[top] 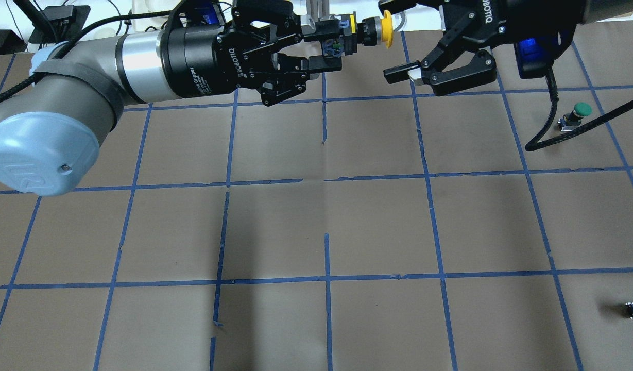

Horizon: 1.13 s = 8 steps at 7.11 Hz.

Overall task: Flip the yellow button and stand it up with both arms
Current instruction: 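Close the right gripper on the button's yellow cap end held by the left gripper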

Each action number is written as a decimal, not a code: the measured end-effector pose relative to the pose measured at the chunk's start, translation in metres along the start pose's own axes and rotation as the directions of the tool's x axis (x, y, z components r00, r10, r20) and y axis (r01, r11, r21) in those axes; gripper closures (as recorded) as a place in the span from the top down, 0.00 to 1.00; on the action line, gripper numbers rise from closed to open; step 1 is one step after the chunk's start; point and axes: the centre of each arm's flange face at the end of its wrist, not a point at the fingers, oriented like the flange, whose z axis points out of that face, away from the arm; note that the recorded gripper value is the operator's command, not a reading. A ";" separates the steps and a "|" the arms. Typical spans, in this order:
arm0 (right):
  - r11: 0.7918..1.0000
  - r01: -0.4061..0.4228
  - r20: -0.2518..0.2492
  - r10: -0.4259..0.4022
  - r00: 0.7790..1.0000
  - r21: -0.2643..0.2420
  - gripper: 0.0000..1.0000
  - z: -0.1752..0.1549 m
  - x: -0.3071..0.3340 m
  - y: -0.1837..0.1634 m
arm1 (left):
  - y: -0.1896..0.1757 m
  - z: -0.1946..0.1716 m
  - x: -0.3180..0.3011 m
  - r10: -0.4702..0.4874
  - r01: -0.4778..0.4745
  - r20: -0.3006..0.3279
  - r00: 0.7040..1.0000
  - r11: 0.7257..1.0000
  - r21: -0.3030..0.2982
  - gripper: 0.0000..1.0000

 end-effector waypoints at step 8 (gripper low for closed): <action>0.999 -0.008 0.020 0.008 1.000 -0.032 0.19 -0.001 -0.002 -0.002 | -0.001 0.001 -0.001 -0.003 0.003 0.000 1.000 1.000 -0.001 0.42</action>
